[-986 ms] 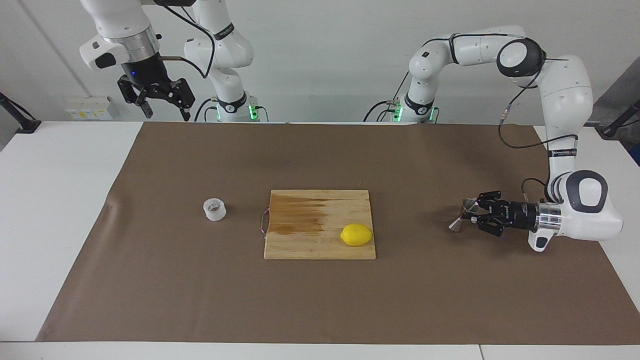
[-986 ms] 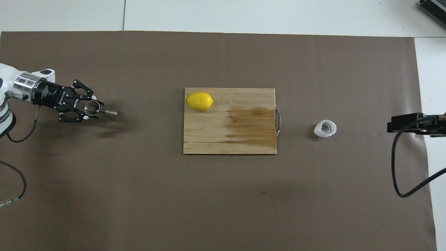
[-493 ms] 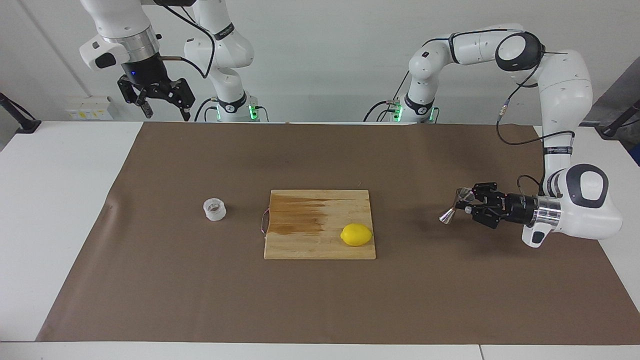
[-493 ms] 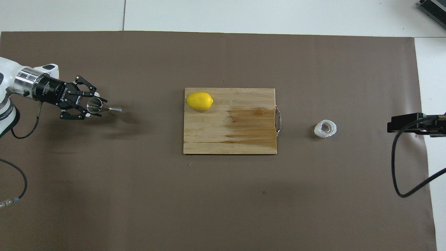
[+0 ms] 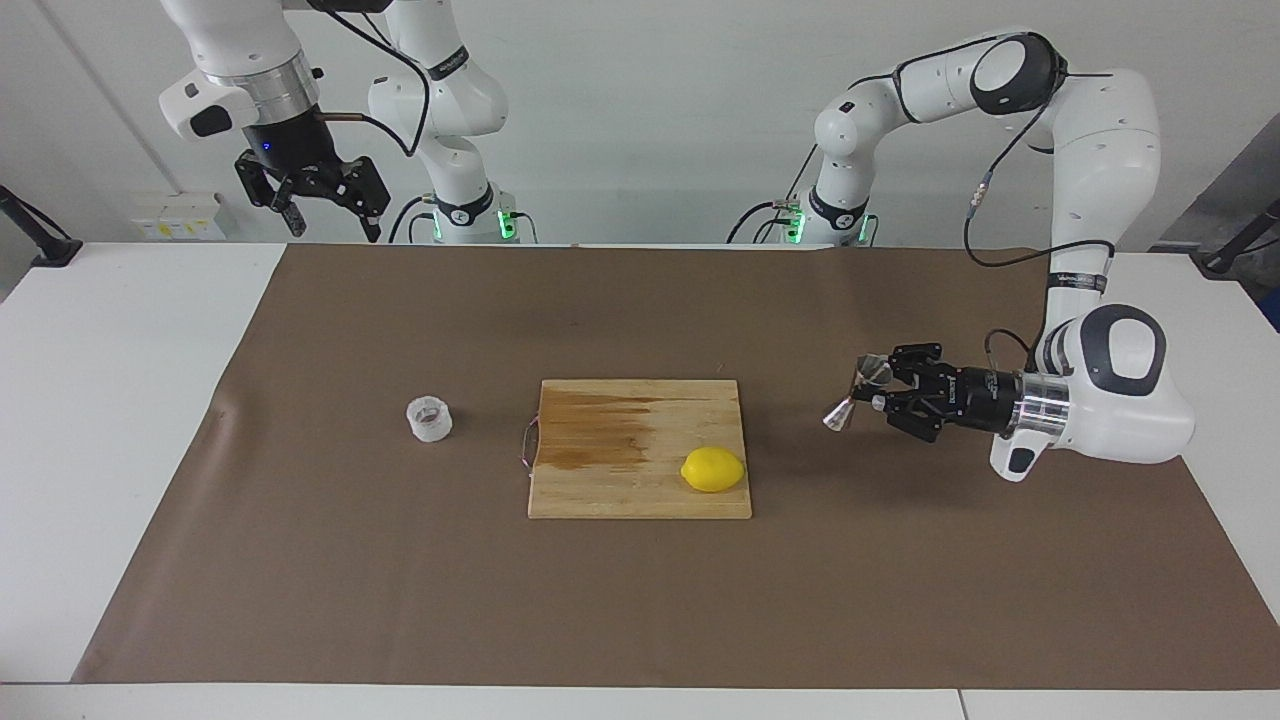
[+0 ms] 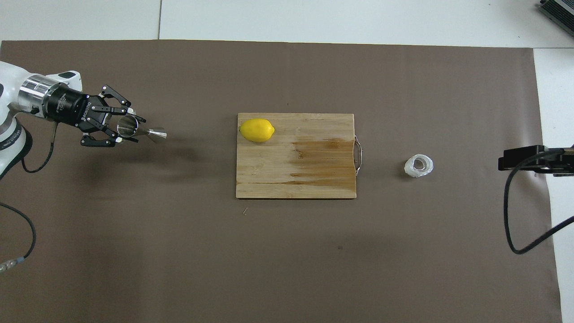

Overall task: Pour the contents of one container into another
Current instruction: 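Lift the metal cup with the left gripper and carry it over the board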

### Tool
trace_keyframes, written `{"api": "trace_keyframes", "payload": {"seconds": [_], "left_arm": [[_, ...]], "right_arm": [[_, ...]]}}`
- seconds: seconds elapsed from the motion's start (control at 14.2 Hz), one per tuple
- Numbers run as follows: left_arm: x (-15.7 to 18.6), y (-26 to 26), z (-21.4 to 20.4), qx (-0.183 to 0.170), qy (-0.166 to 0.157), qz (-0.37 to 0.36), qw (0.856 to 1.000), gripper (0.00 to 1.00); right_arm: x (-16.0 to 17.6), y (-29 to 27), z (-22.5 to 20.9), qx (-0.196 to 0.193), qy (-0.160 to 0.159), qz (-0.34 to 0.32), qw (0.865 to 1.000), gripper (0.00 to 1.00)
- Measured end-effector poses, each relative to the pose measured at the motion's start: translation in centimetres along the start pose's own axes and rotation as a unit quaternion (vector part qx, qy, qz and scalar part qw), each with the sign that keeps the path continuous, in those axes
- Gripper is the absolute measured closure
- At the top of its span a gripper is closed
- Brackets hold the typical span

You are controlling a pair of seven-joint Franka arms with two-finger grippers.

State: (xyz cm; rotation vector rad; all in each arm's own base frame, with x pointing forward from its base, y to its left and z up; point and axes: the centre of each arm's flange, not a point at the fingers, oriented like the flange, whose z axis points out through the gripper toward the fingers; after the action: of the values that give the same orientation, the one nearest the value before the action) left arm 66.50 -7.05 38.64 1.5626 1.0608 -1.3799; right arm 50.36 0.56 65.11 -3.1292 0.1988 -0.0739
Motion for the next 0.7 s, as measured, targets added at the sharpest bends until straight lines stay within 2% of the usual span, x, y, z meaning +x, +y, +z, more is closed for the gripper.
{"api": "trace_keyframes", "payload": {"seconds": [0.42,0.7], "left_arm": [[0.5,2.6,8.3,-0.048,-0.009,-0.03,0.998,0.55],[1.0,3.4,14.3,-0.078,-0.026,-0.062,0.995,0.55]], "right_arm": [[0.0,0.0,0.0,0.0,0.0,0.0,1.0,0.0],[0.0,0.0,0.0,0.0,0.0,0.0,1.0,0.0]]}}
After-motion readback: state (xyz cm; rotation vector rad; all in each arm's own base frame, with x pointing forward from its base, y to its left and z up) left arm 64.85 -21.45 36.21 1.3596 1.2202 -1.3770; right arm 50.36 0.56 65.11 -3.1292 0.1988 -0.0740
